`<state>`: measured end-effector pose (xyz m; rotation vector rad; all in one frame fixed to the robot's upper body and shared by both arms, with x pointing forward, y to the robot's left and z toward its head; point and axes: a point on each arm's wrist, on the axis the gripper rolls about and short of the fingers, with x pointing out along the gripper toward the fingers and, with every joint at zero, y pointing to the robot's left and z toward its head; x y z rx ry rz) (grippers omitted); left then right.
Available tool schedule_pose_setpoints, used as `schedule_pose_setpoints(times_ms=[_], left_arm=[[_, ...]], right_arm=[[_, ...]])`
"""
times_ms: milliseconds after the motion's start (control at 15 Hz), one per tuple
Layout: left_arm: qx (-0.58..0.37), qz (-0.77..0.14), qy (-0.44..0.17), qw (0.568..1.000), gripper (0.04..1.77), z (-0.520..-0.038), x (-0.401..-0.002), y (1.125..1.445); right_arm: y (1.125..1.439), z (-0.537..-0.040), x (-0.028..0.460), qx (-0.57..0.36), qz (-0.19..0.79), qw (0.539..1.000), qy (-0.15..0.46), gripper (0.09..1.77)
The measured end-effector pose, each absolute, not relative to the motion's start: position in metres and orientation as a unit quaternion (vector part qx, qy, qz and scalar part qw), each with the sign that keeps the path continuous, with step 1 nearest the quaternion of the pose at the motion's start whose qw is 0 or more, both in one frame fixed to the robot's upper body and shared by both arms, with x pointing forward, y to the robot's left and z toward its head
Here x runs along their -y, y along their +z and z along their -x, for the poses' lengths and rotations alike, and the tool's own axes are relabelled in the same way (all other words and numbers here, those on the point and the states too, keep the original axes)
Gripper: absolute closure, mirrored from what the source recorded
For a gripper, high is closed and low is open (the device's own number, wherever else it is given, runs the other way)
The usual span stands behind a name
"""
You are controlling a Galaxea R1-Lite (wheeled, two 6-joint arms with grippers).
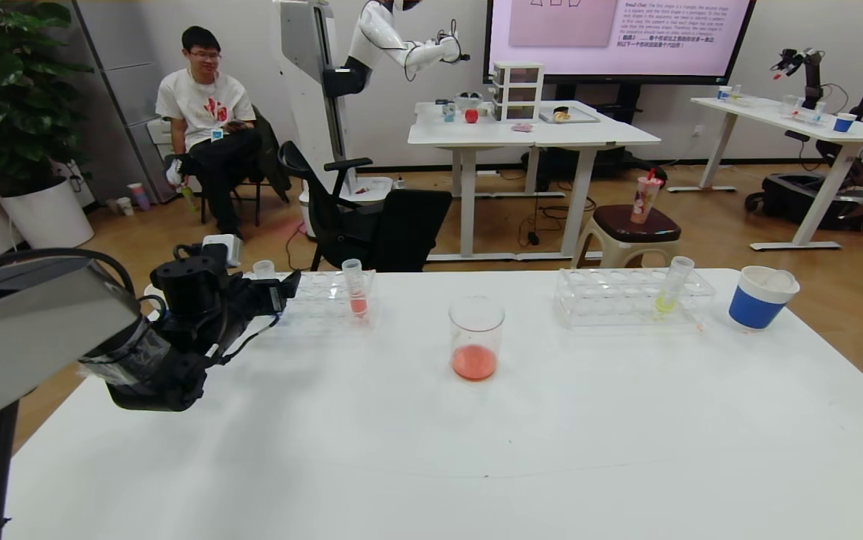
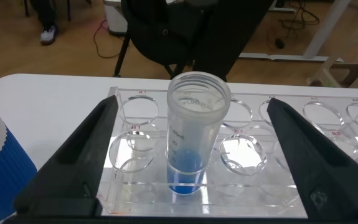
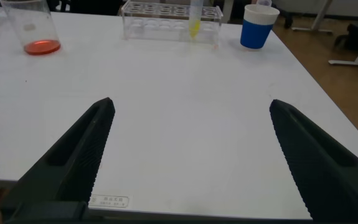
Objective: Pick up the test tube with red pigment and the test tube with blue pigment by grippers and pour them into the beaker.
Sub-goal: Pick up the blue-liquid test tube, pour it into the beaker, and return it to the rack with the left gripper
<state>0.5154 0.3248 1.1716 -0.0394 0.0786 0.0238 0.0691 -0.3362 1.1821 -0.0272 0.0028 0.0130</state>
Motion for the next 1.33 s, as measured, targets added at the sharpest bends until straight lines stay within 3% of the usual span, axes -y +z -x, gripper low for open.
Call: schedule_pose_setpoints(times_ms=[133,200,267,333,400,800,1333], left_arm=[[-0.038,0.02,0.01,0.999,0.78,-0.516,-0.323,1.173],[-0.036,0.019,0.01,0.999,1.26,-0.516,-0.323,1.173],[-0.036,0.017,0.009,0.999,1.47,-0.516,-0.322,1.174],[-0.036,0.012,0.007,0.999,1.47,-0.516,-0.321,1.174],[-0.035,0.01,0.008,0.999,1.28,-0.516,-0.321,1.175],[-0.036,0.008,0.007,0.999,1.31,-0.517,-0.32,1.193],[-0.015,0.009,-0.009,1.0,1.31,-0.511,-0.307,1.27]], right_arm=[[1.182,-0.069,0.336,-0.001,0.013,1.0,0.007,0.12],[1.182,-0.069,0.336,-0.001,0.013,1.0,0.007,0.12],[1.182,-0.069,0.336,-0.001,0.014,1.0,0.007,0.12],[1.182,-0.069,0.336,-0.001,0.014,1.0,0.007,0.12],[1.182,-0.069,0.336,-0.002,0.013,1.0,0.007,0.12],[1.182,-0.069,0.336,-0.001,0.014,1.0,0.007,0.12],[1.182,-0.069,0.336,-0.002,0.014,1.0,0.007,0.12]])
